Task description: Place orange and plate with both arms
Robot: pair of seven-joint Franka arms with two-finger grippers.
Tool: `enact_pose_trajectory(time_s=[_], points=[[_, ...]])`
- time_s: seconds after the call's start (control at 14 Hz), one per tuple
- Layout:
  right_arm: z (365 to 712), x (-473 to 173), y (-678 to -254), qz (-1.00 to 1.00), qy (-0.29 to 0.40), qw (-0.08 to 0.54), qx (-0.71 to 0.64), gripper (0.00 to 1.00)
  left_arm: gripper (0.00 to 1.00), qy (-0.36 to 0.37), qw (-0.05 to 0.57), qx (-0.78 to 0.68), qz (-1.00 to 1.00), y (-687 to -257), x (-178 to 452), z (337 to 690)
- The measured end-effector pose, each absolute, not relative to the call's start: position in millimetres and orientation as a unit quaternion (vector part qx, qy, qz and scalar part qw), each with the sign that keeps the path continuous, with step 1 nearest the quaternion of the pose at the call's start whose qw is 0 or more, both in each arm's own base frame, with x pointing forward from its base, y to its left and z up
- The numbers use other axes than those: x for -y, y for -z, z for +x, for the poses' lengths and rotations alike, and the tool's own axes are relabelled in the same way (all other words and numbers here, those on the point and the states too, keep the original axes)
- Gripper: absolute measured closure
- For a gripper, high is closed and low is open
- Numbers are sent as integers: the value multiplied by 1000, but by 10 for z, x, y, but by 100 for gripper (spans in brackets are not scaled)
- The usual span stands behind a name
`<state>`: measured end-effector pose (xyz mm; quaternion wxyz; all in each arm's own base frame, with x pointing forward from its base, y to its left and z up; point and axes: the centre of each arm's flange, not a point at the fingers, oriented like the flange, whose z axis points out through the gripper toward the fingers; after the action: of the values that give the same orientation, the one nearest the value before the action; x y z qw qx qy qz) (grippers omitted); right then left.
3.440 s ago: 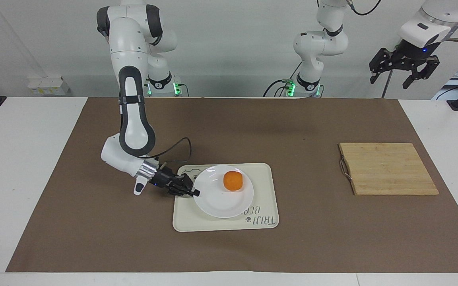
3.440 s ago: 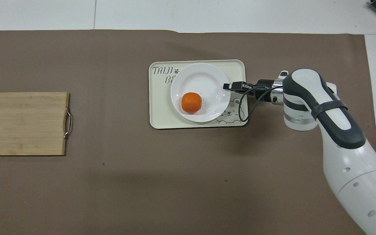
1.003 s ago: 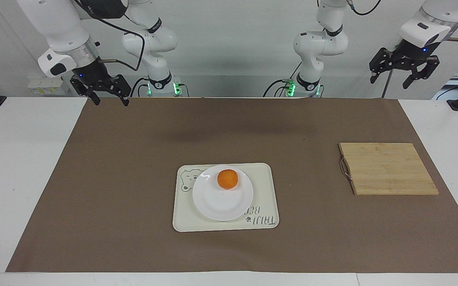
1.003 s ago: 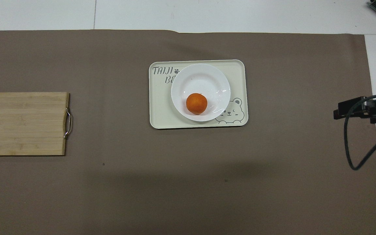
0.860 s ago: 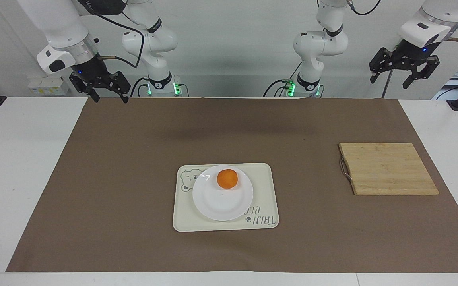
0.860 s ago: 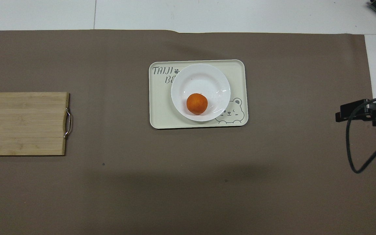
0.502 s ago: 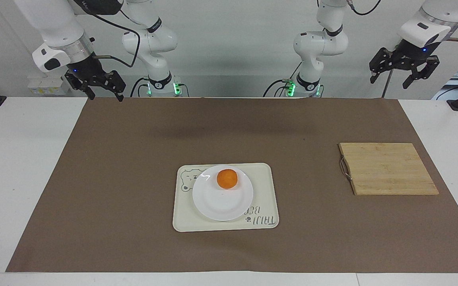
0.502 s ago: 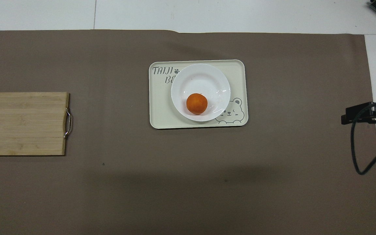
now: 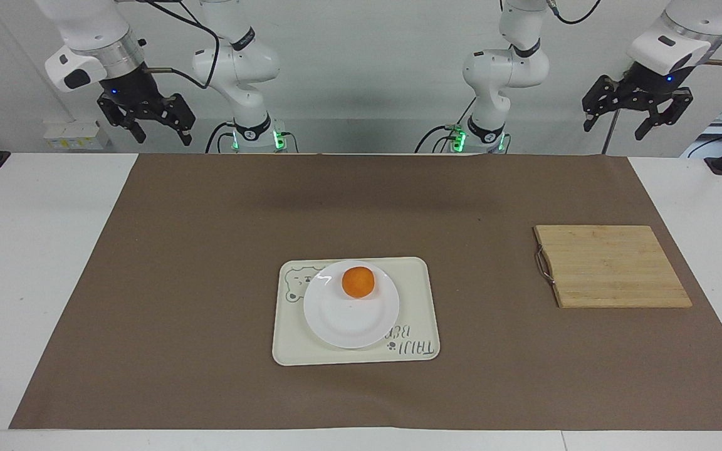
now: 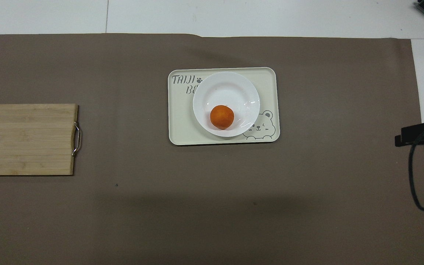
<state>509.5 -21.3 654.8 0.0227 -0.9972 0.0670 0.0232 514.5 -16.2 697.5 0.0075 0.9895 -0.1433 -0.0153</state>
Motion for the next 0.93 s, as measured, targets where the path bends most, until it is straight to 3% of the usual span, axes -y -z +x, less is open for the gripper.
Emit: enact_pose_trajectory(time_s=[0.93], points=[[5089,222,-6563,-997,-22,17,-70,0,0,15,7,143,990,-6975,162,5145]])
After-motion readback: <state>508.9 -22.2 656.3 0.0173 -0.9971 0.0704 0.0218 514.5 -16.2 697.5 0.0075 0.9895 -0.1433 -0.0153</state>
